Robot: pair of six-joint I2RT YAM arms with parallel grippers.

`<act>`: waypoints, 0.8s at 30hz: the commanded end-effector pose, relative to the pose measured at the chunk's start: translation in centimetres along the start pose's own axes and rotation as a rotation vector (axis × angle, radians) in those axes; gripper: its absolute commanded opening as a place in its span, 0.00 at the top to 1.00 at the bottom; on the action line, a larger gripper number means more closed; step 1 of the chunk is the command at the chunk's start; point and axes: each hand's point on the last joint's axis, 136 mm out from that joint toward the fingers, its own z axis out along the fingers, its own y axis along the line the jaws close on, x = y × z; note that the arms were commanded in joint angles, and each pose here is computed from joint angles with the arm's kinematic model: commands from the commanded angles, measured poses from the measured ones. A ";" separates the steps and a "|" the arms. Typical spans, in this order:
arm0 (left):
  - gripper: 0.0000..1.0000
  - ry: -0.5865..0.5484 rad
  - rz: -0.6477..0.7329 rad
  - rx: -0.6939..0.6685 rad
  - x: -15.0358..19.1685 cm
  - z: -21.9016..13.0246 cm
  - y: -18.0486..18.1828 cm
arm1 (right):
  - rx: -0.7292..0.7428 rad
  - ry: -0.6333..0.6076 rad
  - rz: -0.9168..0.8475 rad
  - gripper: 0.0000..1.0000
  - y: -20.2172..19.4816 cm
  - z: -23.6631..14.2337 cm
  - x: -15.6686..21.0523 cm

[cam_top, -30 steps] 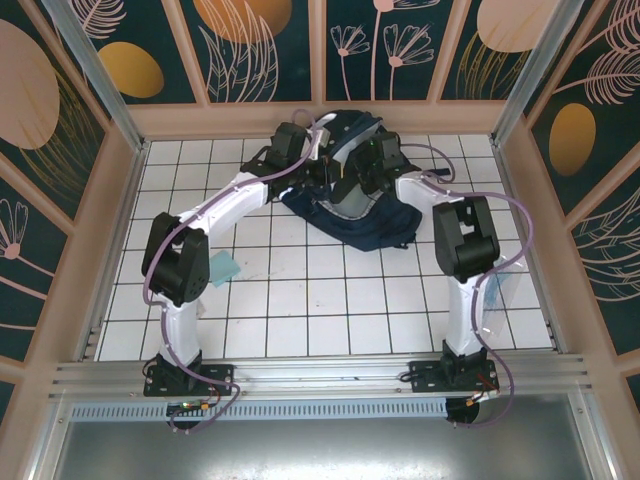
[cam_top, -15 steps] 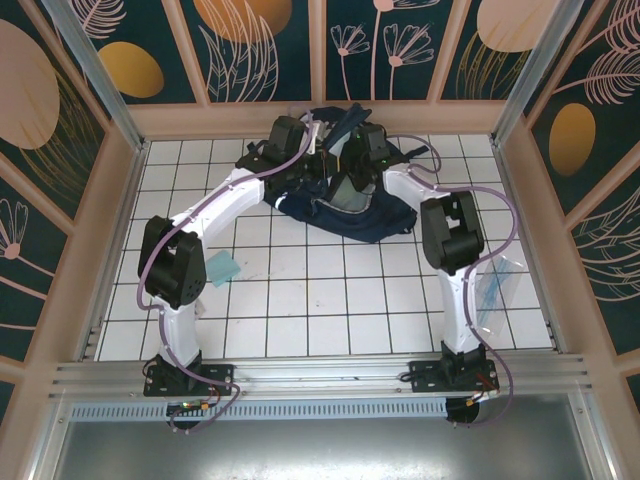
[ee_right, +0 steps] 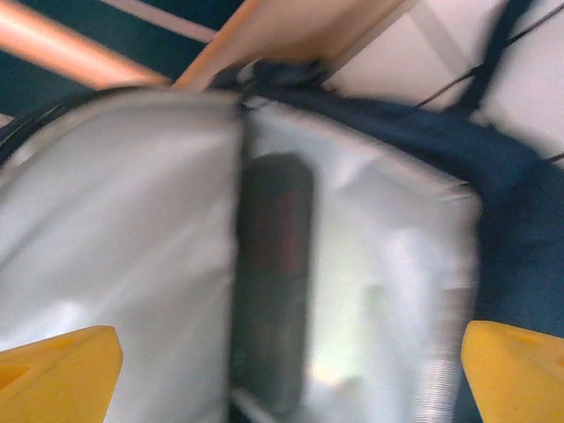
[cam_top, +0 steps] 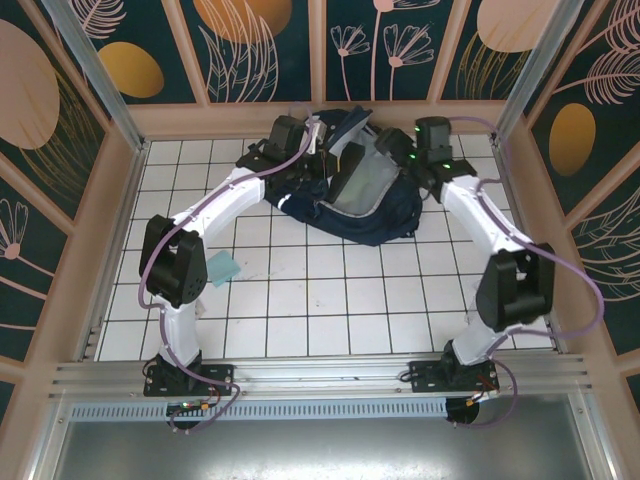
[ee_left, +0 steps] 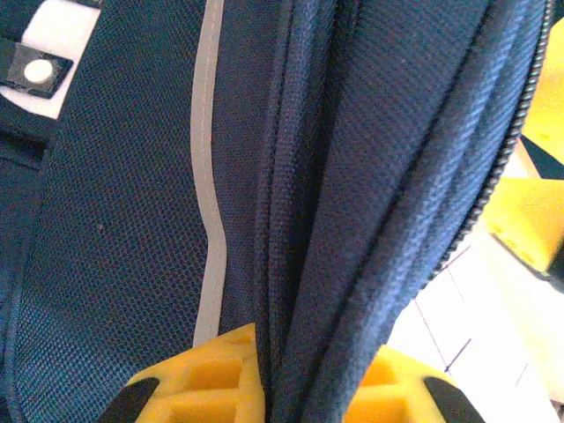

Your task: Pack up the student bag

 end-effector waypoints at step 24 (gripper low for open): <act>1.00 -0.093 0.093 0.233 -1.6 -2.0 -5.0 | 0.850 -0.132 0.469 0.01 -38.4 -14.6 6.4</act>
